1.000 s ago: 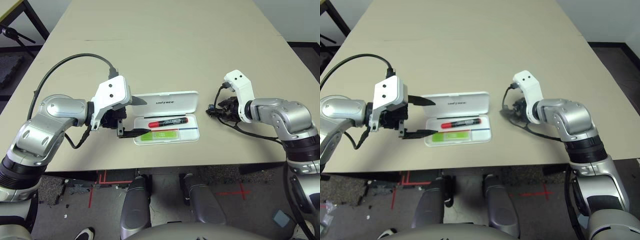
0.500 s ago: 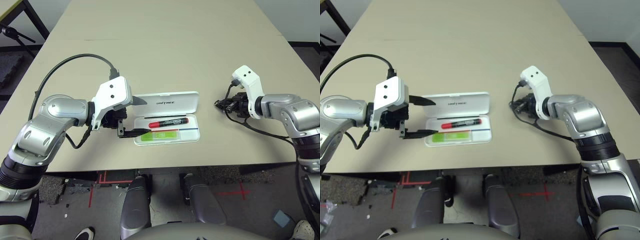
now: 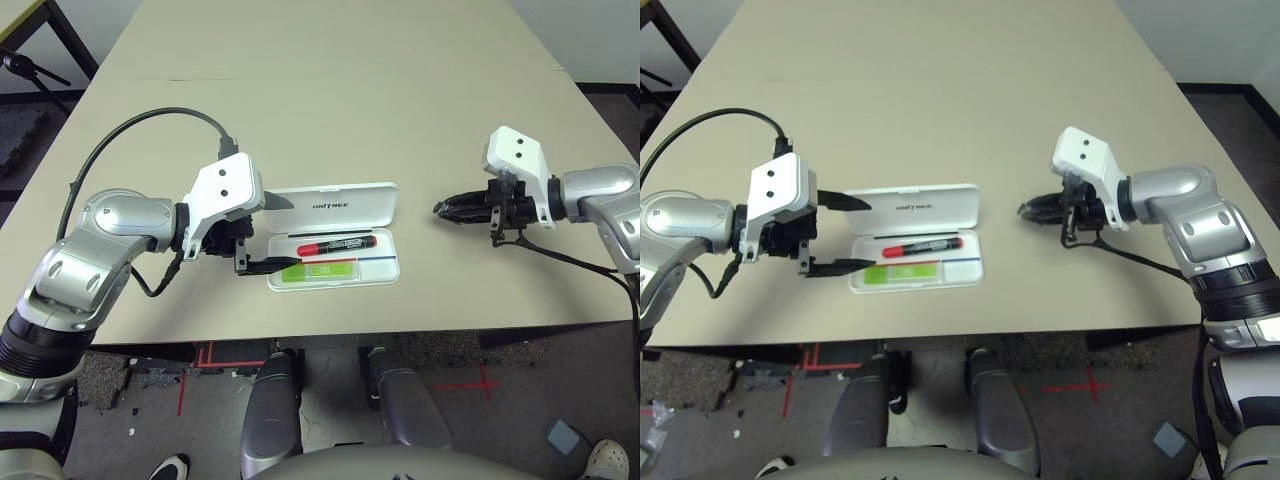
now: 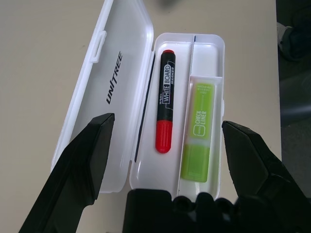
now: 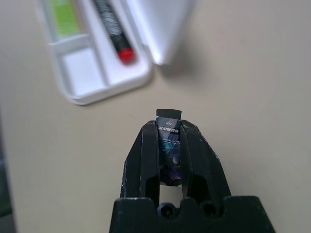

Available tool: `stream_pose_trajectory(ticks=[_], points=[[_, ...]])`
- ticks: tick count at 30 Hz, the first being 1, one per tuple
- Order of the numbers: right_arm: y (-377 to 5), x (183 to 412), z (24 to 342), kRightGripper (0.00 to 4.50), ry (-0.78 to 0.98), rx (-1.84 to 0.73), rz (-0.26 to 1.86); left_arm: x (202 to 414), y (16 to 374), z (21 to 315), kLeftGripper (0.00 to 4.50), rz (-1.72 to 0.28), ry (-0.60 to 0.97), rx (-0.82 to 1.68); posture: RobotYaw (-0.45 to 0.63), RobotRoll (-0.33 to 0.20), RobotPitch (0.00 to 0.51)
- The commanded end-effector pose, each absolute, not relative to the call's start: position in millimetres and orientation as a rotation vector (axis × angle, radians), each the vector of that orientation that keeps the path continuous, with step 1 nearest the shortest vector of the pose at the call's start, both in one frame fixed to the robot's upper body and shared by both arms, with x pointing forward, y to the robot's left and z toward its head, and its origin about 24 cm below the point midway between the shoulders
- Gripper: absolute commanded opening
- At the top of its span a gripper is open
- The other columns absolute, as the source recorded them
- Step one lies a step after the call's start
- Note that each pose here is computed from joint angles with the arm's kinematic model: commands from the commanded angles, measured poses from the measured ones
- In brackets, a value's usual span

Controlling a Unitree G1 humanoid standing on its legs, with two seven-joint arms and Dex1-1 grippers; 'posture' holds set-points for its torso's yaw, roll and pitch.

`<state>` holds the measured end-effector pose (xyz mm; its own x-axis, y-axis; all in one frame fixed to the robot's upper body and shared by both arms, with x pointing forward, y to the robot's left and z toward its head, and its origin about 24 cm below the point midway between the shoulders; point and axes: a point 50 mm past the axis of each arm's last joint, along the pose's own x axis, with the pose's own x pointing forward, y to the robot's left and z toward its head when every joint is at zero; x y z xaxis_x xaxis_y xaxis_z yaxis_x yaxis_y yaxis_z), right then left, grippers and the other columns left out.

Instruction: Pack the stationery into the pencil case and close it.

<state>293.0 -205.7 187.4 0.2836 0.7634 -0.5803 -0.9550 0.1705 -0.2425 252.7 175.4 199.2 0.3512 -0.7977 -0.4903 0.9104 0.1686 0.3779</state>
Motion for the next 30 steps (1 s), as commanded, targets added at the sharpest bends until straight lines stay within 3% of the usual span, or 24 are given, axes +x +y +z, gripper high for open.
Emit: stream_pose_trajectory(ticks=[1, 30], points=[[-195, 282, 189, 0.31, 0.339, -0.643, 1.386, 253, 175, 197, 4.50, -1.239, 0.215, 0.701, -0.06, 0.000, 0.182], [-141, 271, 159, 0.31, 0.307, -0.633, 1.531, 249, 179, 197, 4.50, -1.217, 0.225, 0.713, -0.03, 0.000, 0.182]])
